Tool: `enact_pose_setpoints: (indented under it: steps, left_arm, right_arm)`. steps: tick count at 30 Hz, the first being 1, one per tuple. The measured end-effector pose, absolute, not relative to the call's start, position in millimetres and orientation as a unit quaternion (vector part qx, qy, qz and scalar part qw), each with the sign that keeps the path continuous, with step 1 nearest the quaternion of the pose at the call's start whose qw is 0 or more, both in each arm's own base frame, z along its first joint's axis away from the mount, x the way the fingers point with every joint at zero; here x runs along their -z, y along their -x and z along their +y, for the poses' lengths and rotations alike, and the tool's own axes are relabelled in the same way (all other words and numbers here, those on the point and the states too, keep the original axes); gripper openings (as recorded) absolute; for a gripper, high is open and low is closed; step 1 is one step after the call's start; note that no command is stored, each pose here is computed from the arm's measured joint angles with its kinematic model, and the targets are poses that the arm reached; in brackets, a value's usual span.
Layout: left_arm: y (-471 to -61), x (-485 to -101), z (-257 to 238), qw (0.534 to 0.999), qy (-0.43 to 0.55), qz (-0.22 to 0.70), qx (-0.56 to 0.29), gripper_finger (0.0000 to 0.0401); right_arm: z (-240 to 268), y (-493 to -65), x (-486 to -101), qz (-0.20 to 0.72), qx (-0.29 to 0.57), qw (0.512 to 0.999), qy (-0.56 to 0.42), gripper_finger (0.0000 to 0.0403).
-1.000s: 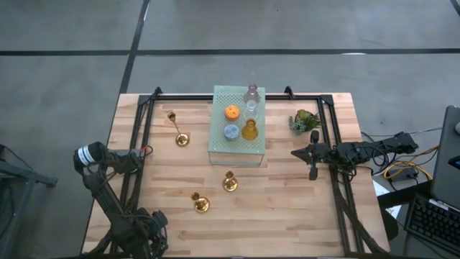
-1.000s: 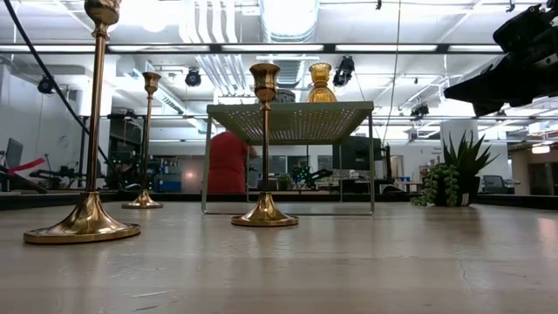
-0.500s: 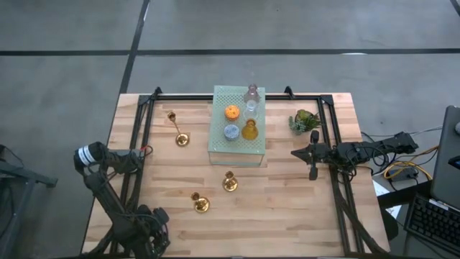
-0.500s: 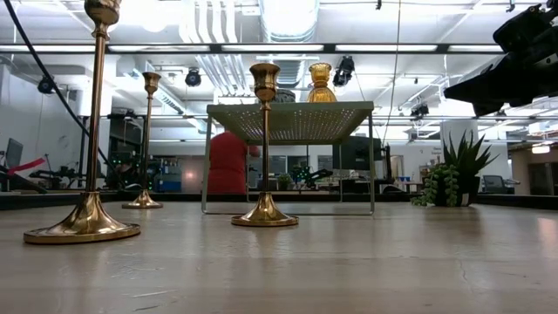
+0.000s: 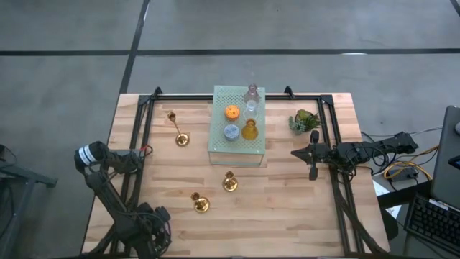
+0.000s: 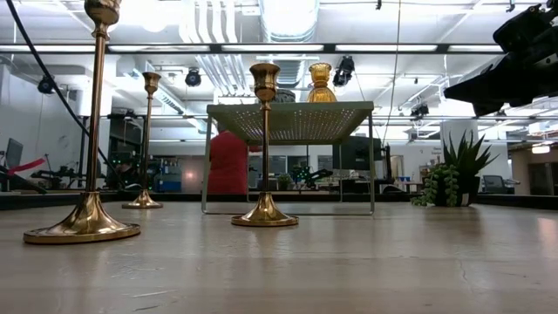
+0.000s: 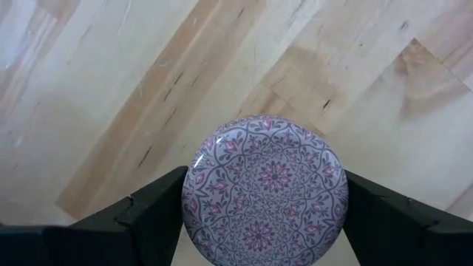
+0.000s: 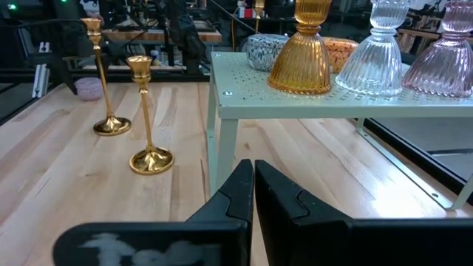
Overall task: Stock candles on shelf
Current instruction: Put the pink scented candle and aligned it with the other yellow scented candle on the shelf
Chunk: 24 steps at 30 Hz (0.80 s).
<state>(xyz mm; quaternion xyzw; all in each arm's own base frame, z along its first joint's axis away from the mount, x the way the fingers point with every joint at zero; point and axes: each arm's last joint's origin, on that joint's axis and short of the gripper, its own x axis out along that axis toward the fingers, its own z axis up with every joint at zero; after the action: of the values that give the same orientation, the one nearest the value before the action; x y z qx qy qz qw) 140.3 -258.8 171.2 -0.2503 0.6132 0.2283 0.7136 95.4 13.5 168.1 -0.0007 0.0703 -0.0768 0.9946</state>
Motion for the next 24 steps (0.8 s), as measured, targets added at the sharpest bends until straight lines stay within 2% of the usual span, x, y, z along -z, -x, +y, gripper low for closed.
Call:
enact_pose_setpoints:
  steps: [11, 24]
  left_arm:
    - [-137, -183, -249, 0.71, 0.241, 0.619, -0.232, 0.0312]
    - [-134, -221, -211, 0.713, 0.222, 0.615, -0.254, 0.0312]
  right_arm:
    - [14, -95, -168, 0.07, 0.077, 0.995, 0.0, 0.0008]
    - [14, -95, -168, 0.07, 0.077, 0.995, 0.0, 0.0008]
